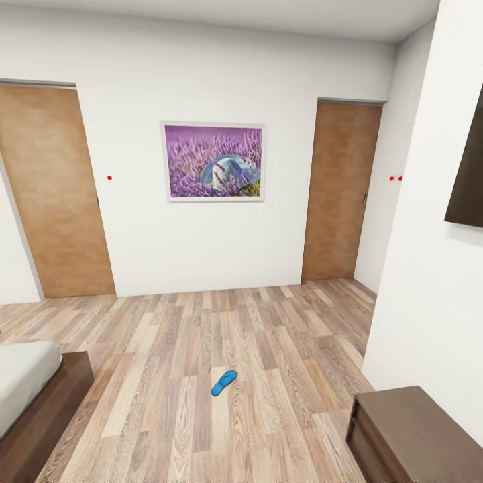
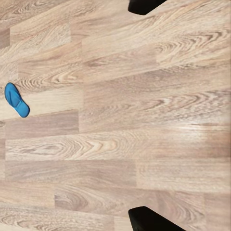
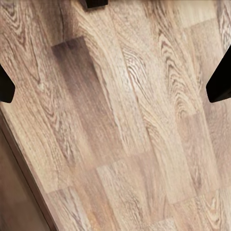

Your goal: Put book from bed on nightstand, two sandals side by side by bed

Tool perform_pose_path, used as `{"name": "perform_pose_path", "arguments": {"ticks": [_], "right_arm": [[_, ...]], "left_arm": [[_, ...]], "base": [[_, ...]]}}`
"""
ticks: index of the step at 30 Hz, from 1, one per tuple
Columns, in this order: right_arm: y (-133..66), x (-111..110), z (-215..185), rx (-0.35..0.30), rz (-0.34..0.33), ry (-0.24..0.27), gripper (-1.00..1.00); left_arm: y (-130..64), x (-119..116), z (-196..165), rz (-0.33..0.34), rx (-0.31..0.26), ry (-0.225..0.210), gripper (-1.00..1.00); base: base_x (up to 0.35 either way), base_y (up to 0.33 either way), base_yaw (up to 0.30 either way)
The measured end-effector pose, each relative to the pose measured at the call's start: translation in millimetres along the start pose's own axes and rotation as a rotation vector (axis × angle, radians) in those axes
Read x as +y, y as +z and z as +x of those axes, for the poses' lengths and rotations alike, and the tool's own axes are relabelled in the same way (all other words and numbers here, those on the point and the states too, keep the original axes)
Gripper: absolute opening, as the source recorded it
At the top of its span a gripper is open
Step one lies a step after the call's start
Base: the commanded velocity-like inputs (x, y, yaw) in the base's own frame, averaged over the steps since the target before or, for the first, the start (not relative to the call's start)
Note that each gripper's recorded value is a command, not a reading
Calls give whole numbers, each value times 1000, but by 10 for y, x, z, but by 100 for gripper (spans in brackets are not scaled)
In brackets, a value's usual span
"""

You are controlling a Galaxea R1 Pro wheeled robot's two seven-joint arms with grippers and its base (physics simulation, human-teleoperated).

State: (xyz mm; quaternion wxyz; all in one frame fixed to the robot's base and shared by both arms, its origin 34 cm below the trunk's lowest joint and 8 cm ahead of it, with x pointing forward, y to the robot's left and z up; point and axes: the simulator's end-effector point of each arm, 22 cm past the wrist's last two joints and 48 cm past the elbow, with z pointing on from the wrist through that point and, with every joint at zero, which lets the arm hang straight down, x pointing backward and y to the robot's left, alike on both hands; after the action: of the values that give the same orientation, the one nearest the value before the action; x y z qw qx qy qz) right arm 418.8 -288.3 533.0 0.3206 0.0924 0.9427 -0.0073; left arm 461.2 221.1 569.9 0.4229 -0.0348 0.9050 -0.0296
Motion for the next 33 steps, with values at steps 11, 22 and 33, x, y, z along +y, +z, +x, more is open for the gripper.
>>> {"name": "perform_pose_path", "arguments": {"ticks": [11,22,33], "right_arm": [[8,-28,66,17,7,-1,100],[14,-40,138,34,11,-2,100],[18,-54,213,52,14,-4,100]], "left_arm": [[1,6,70,-2,17,0,100],[2,13,141,-3,34,-1,100],[0,19,212,-5,52,-1,100]], "base": [[0,0,0],[0,0,0],[0,0,0]]}}
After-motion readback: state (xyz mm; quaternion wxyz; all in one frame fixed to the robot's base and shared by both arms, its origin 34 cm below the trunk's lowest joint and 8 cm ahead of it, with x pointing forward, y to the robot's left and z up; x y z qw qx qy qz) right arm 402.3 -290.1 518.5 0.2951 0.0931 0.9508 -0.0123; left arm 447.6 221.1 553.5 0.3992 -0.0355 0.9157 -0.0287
